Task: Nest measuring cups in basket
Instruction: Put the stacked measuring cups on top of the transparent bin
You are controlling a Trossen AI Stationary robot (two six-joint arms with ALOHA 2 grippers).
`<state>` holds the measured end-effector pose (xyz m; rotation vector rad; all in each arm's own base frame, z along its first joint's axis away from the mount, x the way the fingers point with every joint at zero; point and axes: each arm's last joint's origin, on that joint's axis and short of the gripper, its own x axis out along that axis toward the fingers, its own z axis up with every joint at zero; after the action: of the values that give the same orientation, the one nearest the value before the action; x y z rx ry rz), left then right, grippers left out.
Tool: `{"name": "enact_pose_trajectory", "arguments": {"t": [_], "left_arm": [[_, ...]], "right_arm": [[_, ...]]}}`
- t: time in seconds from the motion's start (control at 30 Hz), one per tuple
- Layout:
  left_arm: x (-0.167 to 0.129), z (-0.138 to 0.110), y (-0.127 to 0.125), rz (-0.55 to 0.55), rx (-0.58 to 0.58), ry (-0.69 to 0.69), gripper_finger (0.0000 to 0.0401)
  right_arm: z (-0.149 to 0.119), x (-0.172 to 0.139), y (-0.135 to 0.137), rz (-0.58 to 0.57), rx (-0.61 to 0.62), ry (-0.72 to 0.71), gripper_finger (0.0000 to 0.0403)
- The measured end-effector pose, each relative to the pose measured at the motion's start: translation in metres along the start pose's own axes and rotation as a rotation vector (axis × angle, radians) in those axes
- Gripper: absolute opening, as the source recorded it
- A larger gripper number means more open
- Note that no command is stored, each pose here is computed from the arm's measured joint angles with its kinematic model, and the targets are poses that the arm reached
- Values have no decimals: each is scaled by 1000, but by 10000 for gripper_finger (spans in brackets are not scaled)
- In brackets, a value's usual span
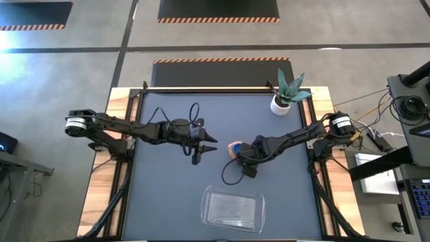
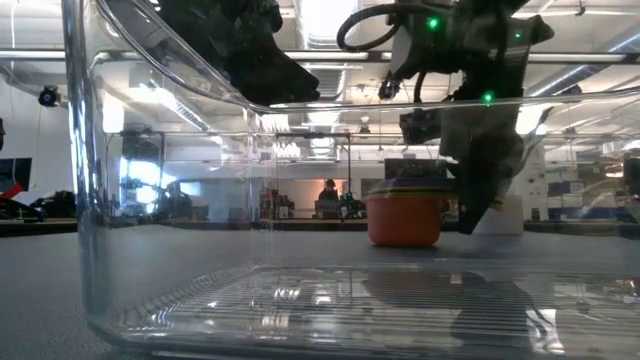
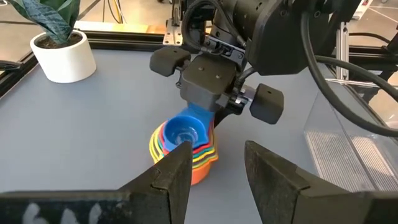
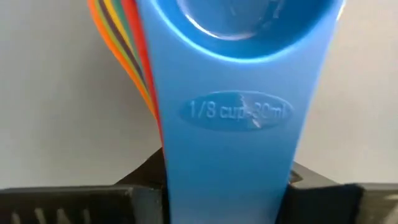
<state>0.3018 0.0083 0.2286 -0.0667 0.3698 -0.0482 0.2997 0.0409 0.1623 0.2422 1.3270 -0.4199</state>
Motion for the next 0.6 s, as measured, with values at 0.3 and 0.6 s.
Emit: {"name": "enact_pose_trajectory", "arguments": {"t": [0.3, 0.6], "left_arm": [[0, 0, 0, 0, 0, 0, 129], [0, 0, 0, 0, 0, 0, 130]], "right_arm": [[0, 0, -1, -3, -15, 6, 123], [-2, 0, -2, -10, -14, 19, 122]]}}
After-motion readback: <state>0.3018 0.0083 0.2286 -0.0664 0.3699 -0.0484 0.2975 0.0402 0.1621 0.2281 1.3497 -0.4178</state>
